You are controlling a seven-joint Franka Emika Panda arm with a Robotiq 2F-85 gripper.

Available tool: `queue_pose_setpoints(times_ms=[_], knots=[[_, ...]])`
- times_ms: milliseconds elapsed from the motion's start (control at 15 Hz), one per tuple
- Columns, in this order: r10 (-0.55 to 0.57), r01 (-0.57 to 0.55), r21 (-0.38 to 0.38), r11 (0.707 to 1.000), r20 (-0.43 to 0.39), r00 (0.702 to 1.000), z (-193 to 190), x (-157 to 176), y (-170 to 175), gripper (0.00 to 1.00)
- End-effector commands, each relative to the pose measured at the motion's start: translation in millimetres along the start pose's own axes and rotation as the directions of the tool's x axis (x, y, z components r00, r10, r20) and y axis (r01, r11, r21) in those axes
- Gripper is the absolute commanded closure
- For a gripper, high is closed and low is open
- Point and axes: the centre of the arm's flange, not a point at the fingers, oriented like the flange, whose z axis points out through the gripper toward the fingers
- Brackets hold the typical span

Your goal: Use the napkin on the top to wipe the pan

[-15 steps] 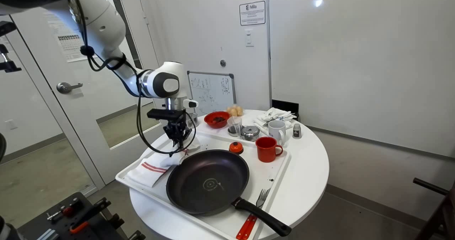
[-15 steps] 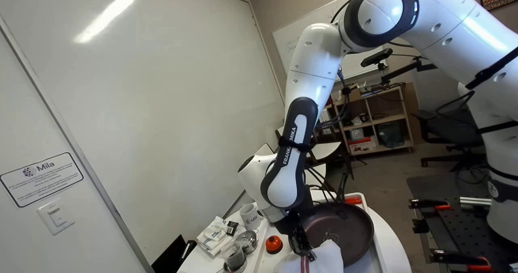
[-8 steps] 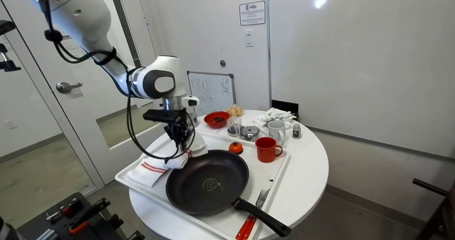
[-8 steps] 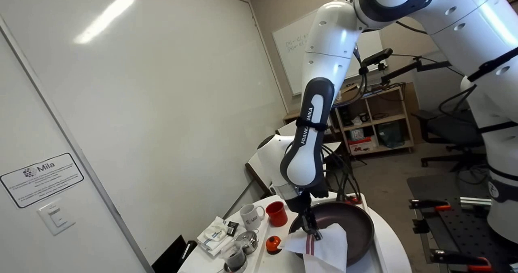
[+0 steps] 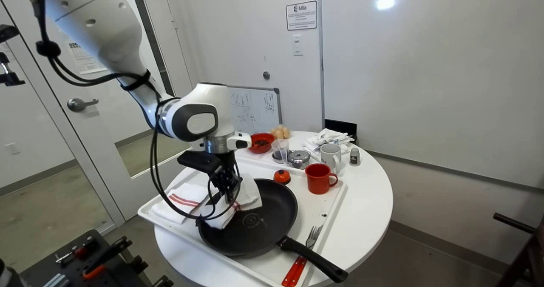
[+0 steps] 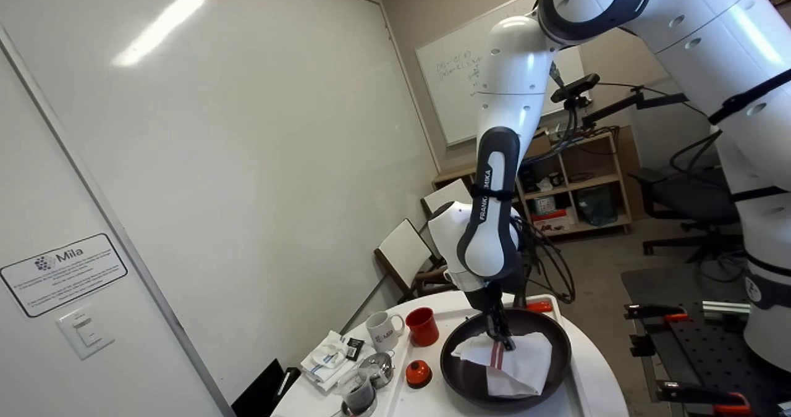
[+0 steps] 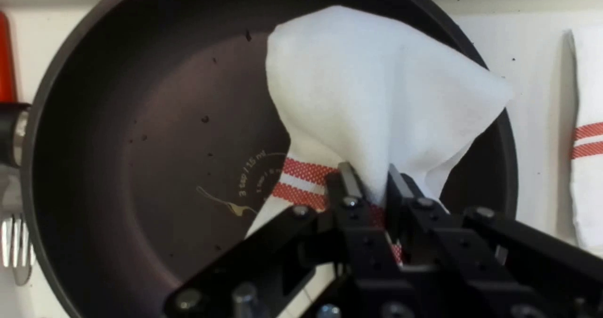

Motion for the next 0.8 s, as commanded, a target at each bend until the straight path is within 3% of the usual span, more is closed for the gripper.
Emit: queue_pose_setpoints(times_ms=[0, 400, 733], knots=[[0.011, -0.011, 0.05, 0.999, 0.013, 1.0, 35, 13, 8, 0.96], [0.005, -0.011, 0.116, 0.993, 0.052, 0.999, 87, 53, -17, 0.96], [-0.022, 0.017, 0.121, 0.993, 0.04, 0.999, 96, 80, -36, 0.96]])
